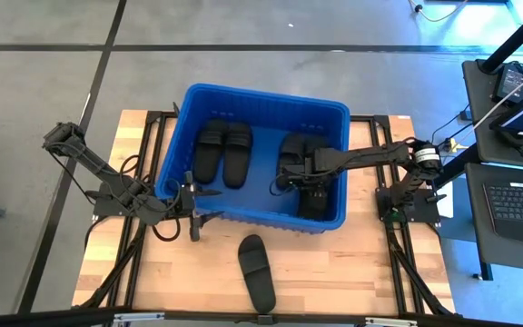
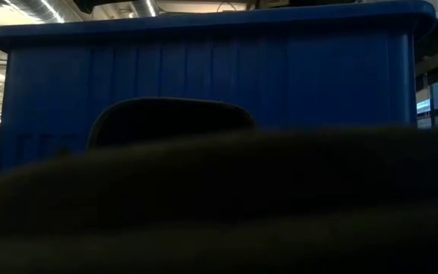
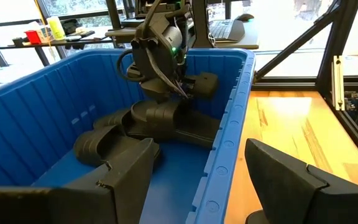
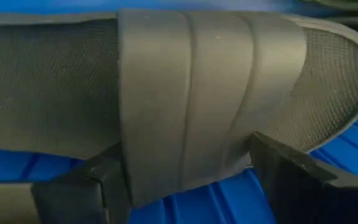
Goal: Pick and place slides into bin
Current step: Put the black slide into the blue bin
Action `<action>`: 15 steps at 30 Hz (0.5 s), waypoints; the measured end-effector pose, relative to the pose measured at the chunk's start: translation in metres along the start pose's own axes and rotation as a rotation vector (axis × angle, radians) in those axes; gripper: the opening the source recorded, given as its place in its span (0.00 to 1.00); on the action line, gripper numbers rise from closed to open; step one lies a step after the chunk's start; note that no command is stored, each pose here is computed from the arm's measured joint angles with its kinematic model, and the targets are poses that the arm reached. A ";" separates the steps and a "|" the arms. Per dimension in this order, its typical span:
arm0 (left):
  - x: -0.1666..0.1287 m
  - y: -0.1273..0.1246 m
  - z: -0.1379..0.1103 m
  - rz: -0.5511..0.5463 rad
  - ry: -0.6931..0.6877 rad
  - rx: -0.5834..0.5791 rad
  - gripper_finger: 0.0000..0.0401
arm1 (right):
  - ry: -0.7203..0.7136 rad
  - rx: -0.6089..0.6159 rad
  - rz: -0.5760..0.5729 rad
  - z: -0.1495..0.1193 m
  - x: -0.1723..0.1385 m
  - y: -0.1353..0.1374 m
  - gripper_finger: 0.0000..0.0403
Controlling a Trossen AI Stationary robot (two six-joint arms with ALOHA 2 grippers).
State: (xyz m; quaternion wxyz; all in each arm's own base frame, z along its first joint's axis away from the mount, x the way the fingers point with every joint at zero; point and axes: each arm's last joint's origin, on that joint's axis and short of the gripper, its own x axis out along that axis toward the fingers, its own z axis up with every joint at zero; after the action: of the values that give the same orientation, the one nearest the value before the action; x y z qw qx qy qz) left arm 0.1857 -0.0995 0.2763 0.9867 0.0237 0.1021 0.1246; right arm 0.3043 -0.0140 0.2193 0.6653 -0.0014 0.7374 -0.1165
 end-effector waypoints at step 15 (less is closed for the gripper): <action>0.000 0.000 0.000 0.000 0.000 0.000 0.62 | 0.020 -0.056 0.069 0.001 0.004 -0.020 0.71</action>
State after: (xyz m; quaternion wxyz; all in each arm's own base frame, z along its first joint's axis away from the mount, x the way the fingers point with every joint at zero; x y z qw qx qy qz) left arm 0.1857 -0.0994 0.2763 0.9866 0.0236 0.1021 0.1247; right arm 0.3020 -0.0346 0.2189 0.6612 0.0064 0.7467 -0.0728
